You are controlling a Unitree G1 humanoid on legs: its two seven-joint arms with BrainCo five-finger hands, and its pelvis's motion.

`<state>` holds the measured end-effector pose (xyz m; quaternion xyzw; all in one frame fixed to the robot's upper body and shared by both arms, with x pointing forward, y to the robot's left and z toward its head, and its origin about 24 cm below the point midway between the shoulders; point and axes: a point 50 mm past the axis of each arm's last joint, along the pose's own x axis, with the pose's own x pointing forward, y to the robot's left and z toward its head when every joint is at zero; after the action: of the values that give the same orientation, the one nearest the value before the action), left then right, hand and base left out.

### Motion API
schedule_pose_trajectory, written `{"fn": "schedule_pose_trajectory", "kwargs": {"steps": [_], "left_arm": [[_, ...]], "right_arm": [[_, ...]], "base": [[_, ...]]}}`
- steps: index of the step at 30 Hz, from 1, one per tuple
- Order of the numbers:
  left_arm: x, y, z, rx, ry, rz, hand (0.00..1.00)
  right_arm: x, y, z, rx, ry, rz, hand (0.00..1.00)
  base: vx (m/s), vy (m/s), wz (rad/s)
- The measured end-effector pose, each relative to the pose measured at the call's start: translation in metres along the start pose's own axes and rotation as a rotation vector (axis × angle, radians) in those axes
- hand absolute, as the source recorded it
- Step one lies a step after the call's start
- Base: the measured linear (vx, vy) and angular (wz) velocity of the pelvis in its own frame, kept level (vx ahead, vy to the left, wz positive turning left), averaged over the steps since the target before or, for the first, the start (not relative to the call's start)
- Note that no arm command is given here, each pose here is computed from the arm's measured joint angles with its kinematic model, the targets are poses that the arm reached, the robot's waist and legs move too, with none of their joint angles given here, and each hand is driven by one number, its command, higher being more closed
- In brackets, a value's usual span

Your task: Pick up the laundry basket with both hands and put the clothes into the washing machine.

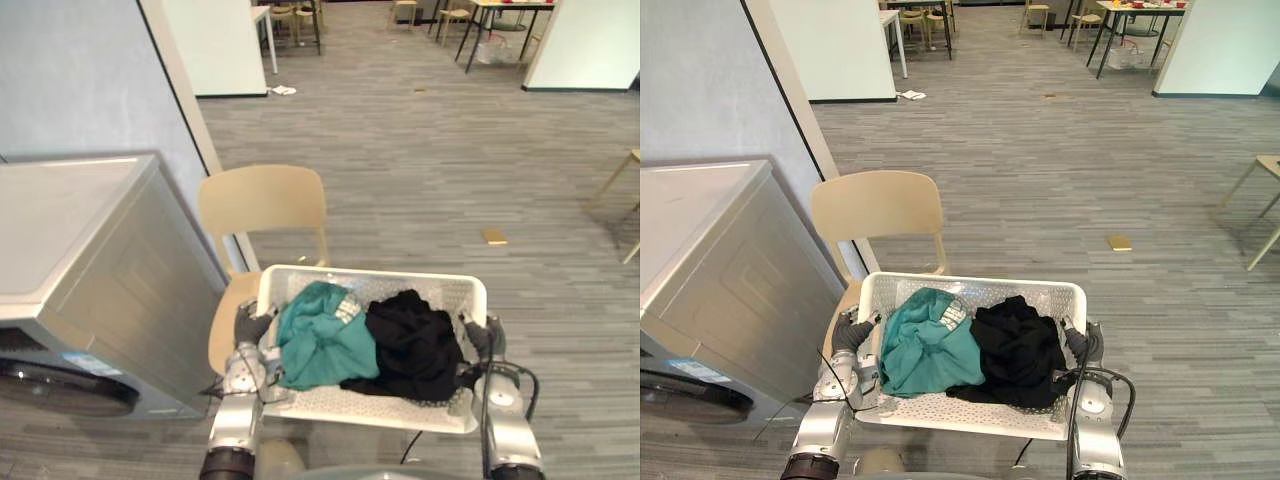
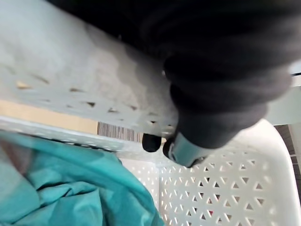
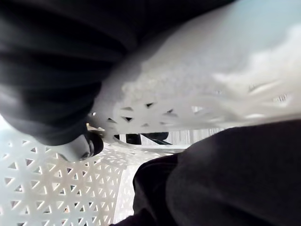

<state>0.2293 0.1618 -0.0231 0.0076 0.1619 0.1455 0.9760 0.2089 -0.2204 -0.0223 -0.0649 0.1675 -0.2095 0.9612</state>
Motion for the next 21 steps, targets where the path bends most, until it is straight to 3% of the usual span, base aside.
{"fn": "schedule_pose_trajectory", "kwargs": {"steps": [3,7,15,21], "left_arm": [[-0.001,-0.001,-0.001,0.001,0.006,-0.002,1.0],[0.006,0.017,0.0,0.073,-0.006,0.027,1.0],[0.008,0.021,0.005,0.06,-0.02,0.049,1.0],[0.047,-0.007,0.091,0.037,-0.266,0.032,1.0]], "right_arm": [[0.0,-0.003,-0.002,-0.012,0.005,-0.001,1.0],[-0.007,0.019,-0.017,0.048,0.077,0.04,1.0],[0.007,0.025,-0.006,0.025,0.046,0.072,1.0],[0.063,0.03,0.087,0.045,-0.189,0.033,1.0]], "base": [[0.22,0.238,0.0],[0.16,0.25,0.13],[0.05,0.041,-0.04],[-0.13,-0.005,0.02]]}}
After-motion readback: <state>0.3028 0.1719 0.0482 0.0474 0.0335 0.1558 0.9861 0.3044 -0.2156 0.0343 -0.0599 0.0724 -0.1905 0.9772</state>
